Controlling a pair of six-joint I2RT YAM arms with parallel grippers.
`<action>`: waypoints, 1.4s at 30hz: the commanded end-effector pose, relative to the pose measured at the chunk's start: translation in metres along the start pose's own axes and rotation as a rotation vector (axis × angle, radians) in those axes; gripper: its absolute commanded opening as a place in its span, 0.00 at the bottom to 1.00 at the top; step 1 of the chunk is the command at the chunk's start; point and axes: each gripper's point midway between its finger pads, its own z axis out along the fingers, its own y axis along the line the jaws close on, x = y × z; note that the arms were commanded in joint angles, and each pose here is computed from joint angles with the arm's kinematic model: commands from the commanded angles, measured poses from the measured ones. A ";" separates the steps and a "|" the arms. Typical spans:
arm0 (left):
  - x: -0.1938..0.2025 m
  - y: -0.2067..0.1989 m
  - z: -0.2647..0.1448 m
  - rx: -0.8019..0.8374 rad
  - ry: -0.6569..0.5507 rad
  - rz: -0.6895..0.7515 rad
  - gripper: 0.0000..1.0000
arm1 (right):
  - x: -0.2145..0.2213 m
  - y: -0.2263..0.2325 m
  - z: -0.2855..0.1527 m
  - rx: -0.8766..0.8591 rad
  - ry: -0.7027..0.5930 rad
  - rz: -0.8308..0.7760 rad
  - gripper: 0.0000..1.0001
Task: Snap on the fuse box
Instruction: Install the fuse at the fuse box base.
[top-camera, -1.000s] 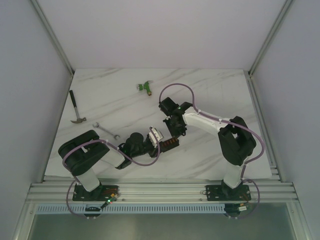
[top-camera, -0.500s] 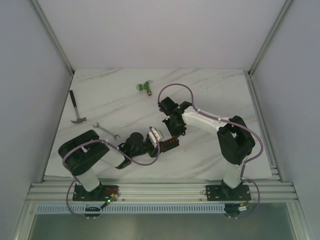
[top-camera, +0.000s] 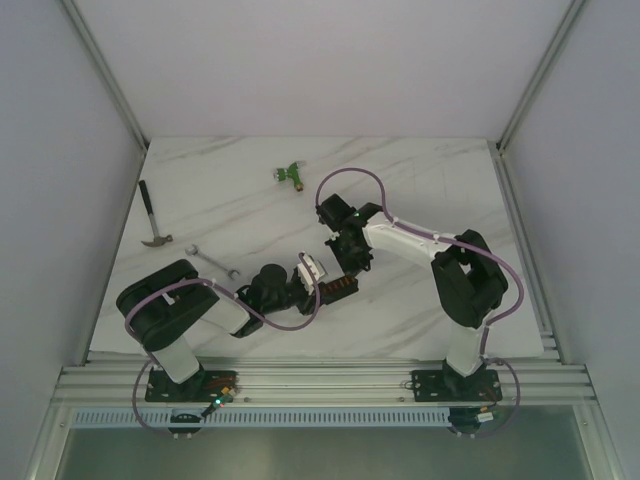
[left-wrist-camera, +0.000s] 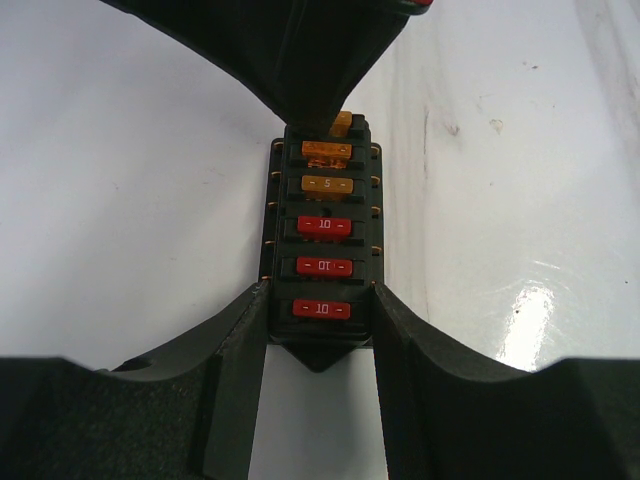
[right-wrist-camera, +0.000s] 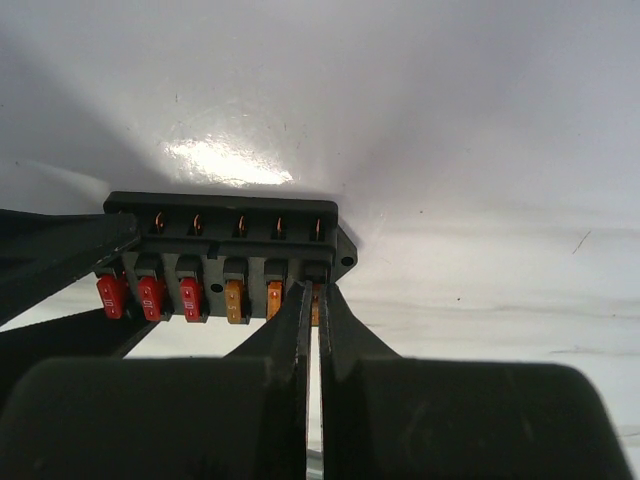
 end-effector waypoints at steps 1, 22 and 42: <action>0.035 0.006 -0.006 -0.024 0.121 -0.045 0.43 | 0.133 -0.046 0.054 0.181 0.515 -0.075 0.00; 0.036 0.009 -0.003 -0.036 0.117 -0.072 0.43 | 0.174 0.007 0.119 -0.002 0.640 -0.129 0.00; 0.036 0.011 -0.001 -0.042 0.165 -0.074 0.44 | 0.010 0.003 -0.031 -0.048 -0.016 0.016 0.17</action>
